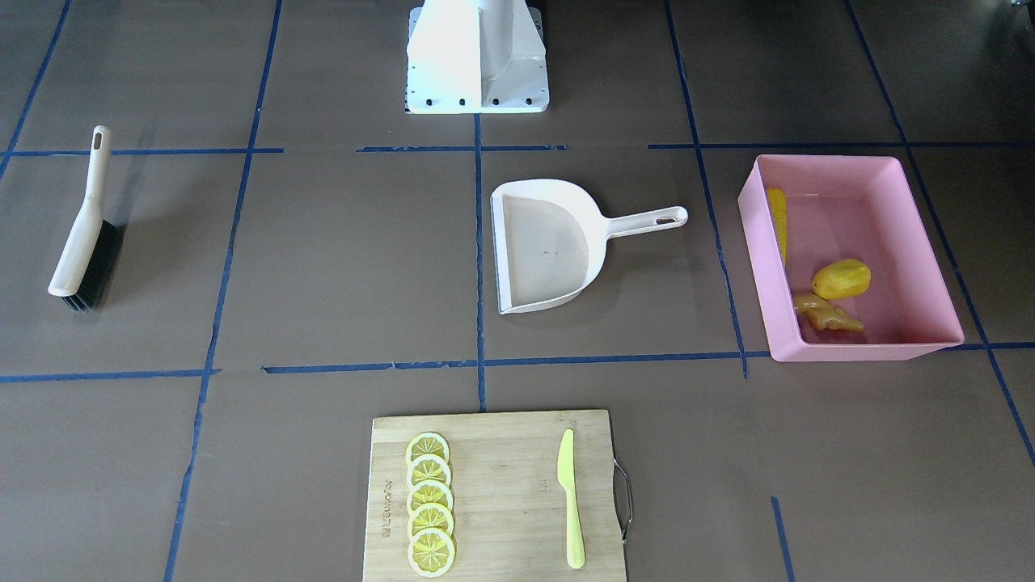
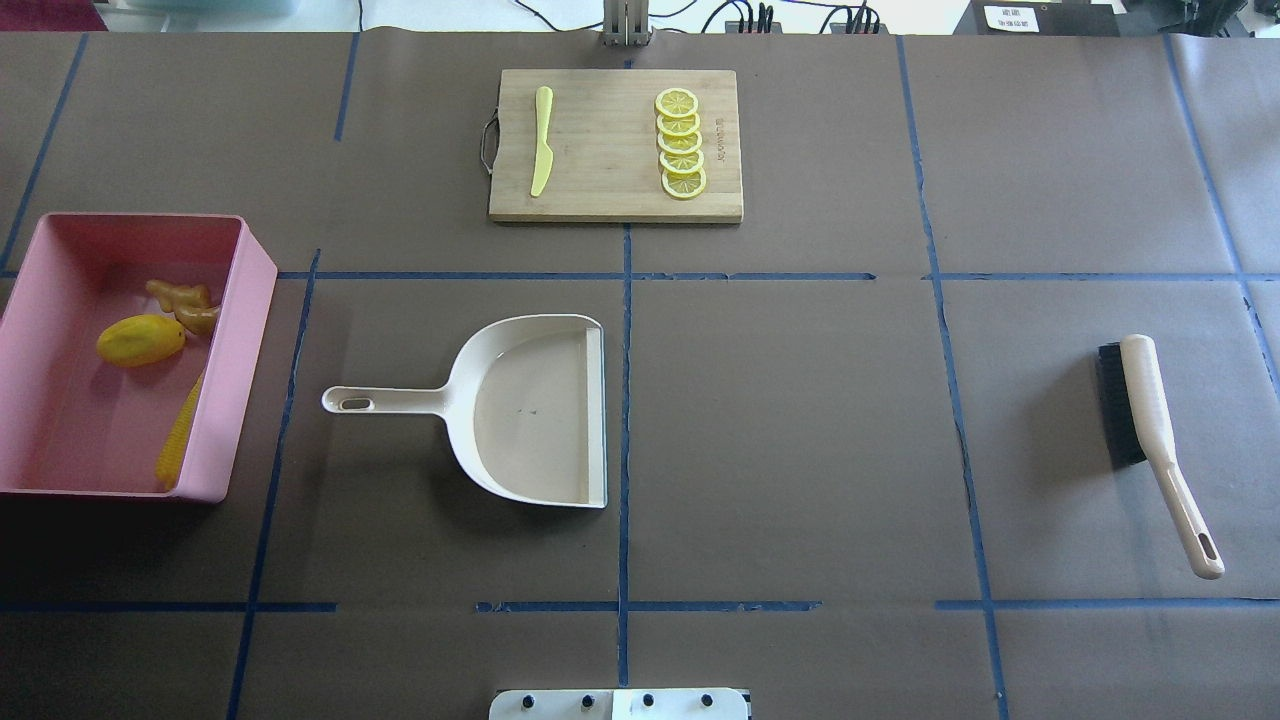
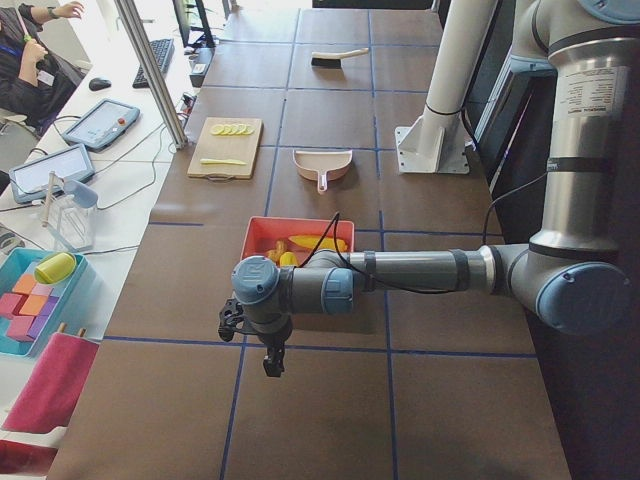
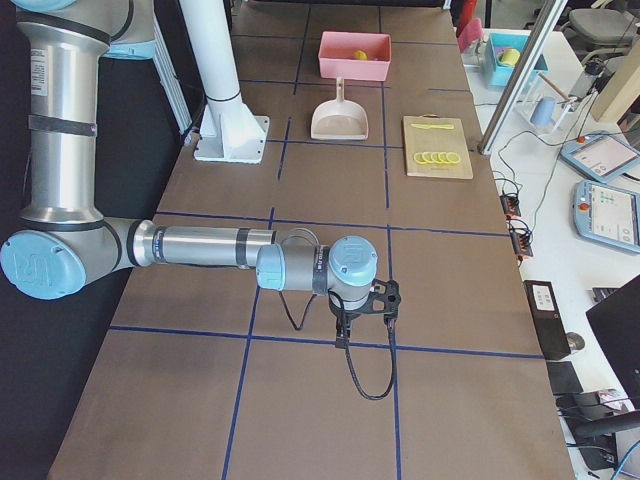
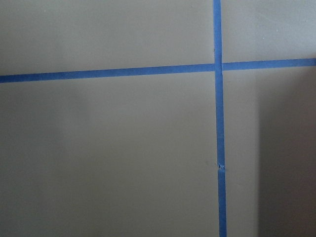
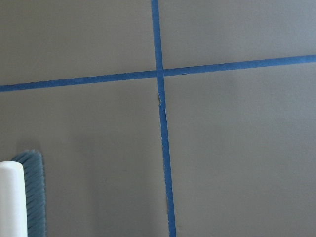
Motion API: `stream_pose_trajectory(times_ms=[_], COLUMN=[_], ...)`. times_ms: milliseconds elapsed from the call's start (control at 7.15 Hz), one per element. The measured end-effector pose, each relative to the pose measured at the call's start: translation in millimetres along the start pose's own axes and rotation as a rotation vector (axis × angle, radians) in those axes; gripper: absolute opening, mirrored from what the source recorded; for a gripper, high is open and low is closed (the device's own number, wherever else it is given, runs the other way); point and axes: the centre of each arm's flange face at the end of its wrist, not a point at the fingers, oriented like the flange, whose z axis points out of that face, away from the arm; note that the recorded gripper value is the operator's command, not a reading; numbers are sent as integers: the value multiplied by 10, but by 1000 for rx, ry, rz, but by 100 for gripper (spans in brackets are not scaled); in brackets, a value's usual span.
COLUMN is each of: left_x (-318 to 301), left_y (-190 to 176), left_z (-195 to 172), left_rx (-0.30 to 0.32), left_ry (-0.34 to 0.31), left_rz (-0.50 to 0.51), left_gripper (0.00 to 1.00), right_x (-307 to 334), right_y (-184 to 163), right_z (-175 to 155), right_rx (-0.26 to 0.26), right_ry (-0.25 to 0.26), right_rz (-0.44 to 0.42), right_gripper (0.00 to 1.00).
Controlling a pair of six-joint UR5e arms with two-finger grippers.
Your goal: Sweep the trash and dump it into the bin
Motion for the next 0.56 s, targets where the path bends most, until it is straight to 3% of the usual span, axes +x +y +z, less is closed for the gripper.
stream_pose_trajectory(times_ms=[559], left_x=[9], left_y=[-16], left_z=[-10], left_rx=[2], left_ry=[0], left_rz=[1], left_gripper=[100], right_x=[0], right_y=[-11], right_z=[-14], right_rx=[3], right_ry=[-1], right_rz=[0], right_gripper=[100])
